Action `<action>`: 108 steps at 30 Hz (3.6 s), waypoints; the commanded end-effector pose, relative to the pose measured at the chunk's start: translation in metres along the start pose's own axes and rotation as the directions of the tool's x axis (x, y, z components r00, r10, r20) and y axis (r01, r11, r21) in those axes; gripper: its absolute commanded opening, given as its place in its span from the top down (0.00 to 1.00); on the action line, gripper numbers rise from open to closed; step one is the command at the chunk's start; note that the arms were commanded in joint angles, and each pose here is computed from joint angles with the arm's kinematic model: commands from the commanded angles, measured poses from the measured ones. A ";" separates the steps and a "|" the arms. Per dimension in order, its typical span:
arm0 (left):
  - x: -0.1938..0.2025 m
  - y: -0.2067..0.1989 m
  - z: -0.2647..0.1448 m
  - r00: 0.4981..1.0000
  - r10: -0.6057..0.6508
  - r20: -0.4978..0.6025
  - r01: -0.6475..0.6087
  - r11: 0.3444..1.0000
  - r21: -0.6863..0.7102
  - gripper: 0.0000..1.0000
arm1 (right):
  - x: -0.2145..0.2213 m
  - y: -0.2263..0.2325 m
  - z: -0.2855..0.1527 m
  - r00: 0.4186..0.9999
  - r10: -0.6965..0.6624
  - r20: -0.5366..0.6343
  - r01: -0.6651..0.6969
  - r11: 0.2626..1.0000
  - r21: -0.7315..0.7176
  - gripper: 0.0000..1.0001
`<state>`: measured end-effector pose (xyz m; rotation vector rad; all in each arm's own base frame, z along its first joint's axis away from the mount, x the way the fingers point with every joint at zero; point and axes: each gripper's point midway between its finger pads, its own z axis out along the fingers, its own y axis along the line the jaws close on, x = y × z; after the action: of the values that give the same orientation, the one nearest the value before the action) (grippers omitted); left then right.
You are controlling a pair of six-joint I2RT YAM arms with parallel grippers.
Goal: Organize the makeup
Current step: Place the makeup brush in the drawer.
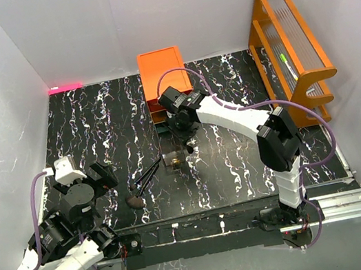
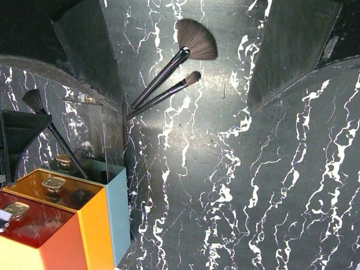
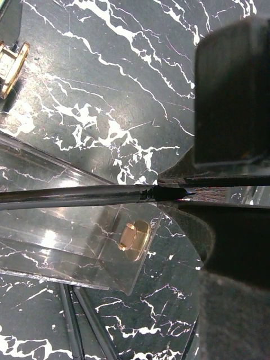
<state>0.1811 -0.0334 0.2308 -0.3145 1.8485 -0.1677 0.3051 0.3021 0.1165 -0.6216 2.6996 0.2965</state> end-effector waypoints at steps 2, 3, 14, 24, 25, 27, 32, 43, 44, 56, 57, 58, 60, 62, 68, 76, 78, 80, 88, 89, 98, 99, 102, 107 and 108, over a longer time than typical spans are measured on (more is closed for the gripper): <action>-0.004 0.003 -0.001 1.000 0.006 0.009 -0.006 1.000 -0.018 0.09 | -0.030 0.004 -0.009 0.996 -0.005 0.088 0.004 1.000 0.011 0.92; -0.005 0.003 -0.001 1.000 0.006 0.010 -0.006 1.000 -0.017 0.09 | -0.030 0.004 -0.006 0.997 -0.006 0.083 0.005 1.000 0.014 0.92; -0.005 0.003 -0.002 1.000 0.001 0.012 -0.001 1.000 -0.011 0.09 | -0.034 0.015 0.001 0.998 -0.031 0.063 0.029 0.999 0.026 0.92; -0.006 0.003 -0.002 1.000 -0.001 0.014 0.001 1.000 -0.006 0.09 | -0.035 0.027 -0.022 0.993 -0.040 0.114 0.033 0.998 0.061 0.92; -0.006 0.003 -0.002 1.000 -0.001 0.014 0.002 1.000 -0.006 0.09 | -0.035 0.030 -0.023 0.992 -0.047 0.118 0.038 0.997 0.073 0.92; -0.006 0.002 -0.002 1.000 -0.001 0.014 0.001 1.000 -0.004 0.09 | -0.036 0.036 -0.023 0.991 -0.060 0.122 0.049 0.995 0.091 0.92; -0.006 0.003 -0.003 1.000 -0.004 0.015 0.004 1.000 -0.005 0.09 | -0.039 0.035 -0.014 0.989 -0.073 0.126 0.054 0.987 0.151 0.92; -0.006 0.003 -0.003 1.000 -0.006 0.016 0.006 1.000 0.000 0.09 | -0.036 0.037 -0.001 0.989 -0.105 0.108 0.075 0.965 0.250 0.92; -0.007 0.003 -0.003 1.000 -0.007 0.017 0.007 1.000 0.000 0.09 | -0.035 0.036 0.000 0.989 -0.111 0.102 0.080 0.960 0.267 0.92; -0.007 0.003 -0.004 1.000 -0.013 0.020 0.013 1.000 0.004 0.09 | -0.038 0.031 0.007 0.988 -0.138 0.074 0.105 0.936 0.336 0.92; -0.007 0.003 -0.004 1.000 -0.014 0.020 0.014 1.000 0.004 0.09 | -0.037 0.030 0.008 0.988 -0.139 0.071 0.107 0.934 0.342 0.92; -0.008 0.003 -0.004 1.000 -0.015 0.020 0.015 1.000 0.004 0.09 | -0.037 0.029 0.008 0.988 -0.140 0.069 0.108 0.932 0.346 0.92; -0.007 0.003 -0.004 1.000 -0.014 0.020 0.013 1.000 0.005 0.09 | -0.038 0.028 0.009 0.988 -0.141 0.069 0.108 0.929 0.353 0.92; -0.007 0.003 -0.004 1.000 -0.014 0.020 0.014 1.000 0.006 0.09 | -0.038 0.028 0.009 0.987 -0.144 0.066 0.111 0.928 0.357 0.92; -0.006 0.003 -0.004 1.000 -0.012 0.018 0.012 1.000 0.006 0.09 | -0.039 0.029 0.013 0.987 -0.152 0.053 0.123 0.925 0.359 0.92; -0.006 0.002 -0.004 1.000 -0.014 0.017 0.014 1.000 0.010 0.09 | -0.042 0.032 0.019 0.987 -0.155 0.053 0.127 0.928 0.351 0.92; -0.006 0.002 -0.004 1.000 -0.011 0.016 0.011 1.000 0.011 0.09 | -0.043 0.033 0.021 0.986 -0.158 0.050 0.131 0.928 0.350 0.92; -0.006 0.002 -0.004 1.000 -0.011 0.015 0.011 1.000 0.011 0.09 | -0.043 0.033 0.022 0.986 -0.157 0.048 0.131 0.927 0.350 0.92; -0.007 0.002 -0.005 1.000 -0.017 0.019 0.017 1.000 0.014 0.09 | -0.041 0.031 0.022 0.987 -0.154 0.043 0.128 0.925 0.358 0.92; -0.007 0.002 -0.005 1.000 -0.017 0.018 0.017 1.000 0.015 0.09 | -0.041 0.031 0.021 0.988 -0.151 0.042 0.127 0.924 0.360 0.92; -0.007 0.002 -0.004 1.000 -0.015 0.017 0.014 1.000 0.016 0.09 | -0.039 0.027 0.021 0.988 -0.150 0.039 0.125 0.920 0.371 0.92; -0.007 0.002 -0.005 1.000 -0.015 0.017 0.015 1.000 0.016 0.09 | -0.039 0.028 0.022 0.988 -0.149 0.038 0.125 0.920 0.372 0.92; -0.007 0.002 -0.005 1.000 -0.016 0.019 0.016 1.000 0.016 0.09 | -0.038 0.027 0.022 0.989 -0.144 0.040 0.118 0.920 0.374 0.92; -0.007 0.002 -0.005 1.000 -0.018 0.019 0.018 1.000 0.017 0.09 | -0.039 0.025 0.019 0.989 -0.143 0.046 0.114 0.916 0.385 0.92; -0.007 0.002 -0.005 1.000 -0.019 0.019 0.019 1.000 0.016 0.09 | -0.039 0.025 0.019 0.989 -0.140 0.047 0.111 0.916 0.386 0.92</action>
<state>0.1790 -0.0331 0.2330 -0.3146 1.8389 -0.1917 0.3242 0.3438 0.0976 -0.7079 2.5760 -0.2447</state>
